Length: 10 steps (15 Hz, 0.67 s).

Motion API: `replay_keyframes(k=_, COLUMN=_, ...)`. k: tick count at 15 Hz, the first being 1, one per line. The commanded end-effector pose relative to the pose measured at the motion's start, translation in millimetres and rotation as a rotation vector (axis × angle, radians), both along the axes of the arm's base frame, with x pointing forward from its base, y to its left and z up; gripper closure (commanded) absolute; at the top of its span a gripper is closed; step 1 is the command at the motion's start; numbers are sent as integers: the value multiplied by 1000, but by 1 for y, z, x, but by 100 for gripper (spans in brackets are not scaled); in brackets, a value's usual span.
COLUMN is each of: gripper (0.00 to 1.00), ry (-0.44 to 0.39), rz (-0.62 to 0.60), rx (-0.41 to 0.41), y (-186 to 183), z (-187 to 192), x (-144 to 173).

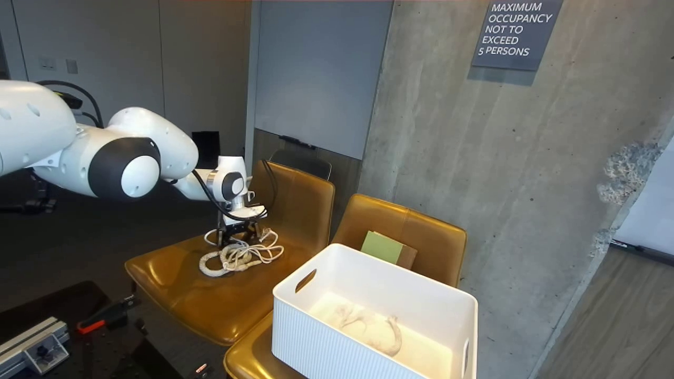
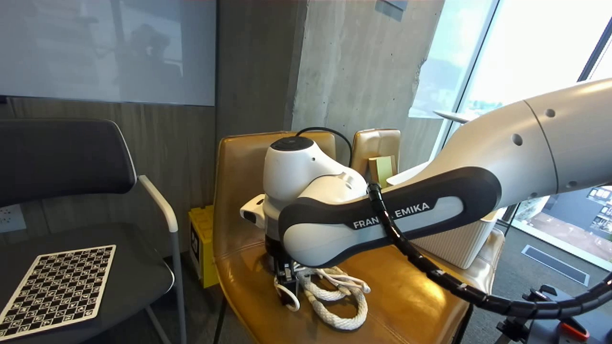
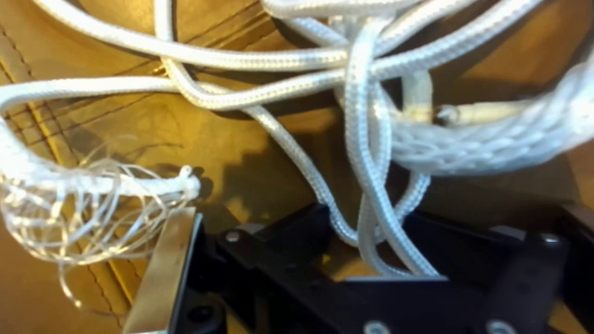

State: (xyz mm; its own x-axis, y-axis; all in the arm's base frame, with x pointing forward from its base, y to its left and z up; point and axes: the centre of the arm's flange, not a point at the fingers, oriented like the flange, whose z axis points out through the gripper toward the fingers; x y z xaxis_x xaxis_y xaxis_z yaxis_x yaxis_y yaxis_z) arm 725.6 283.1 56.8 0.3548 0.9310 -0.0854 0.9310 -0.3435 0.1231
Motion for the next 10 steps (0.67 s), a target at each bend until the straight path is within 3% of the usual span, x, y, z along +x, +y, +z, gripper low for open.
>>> replay_keyframes(k=1, gripper=86, ry=-6, rz=-23, rx=5, y=-20, z=1, x=-75)
replay_keyframes(k=3, gripper=100, ry=-31, rz=-41, rx=1, y=-23, z=18, x=-79)
replay_keyframes(k=10, gripper=100, ry=-163, rz=-114, rx=29, y=-45, z=80, x=-80)
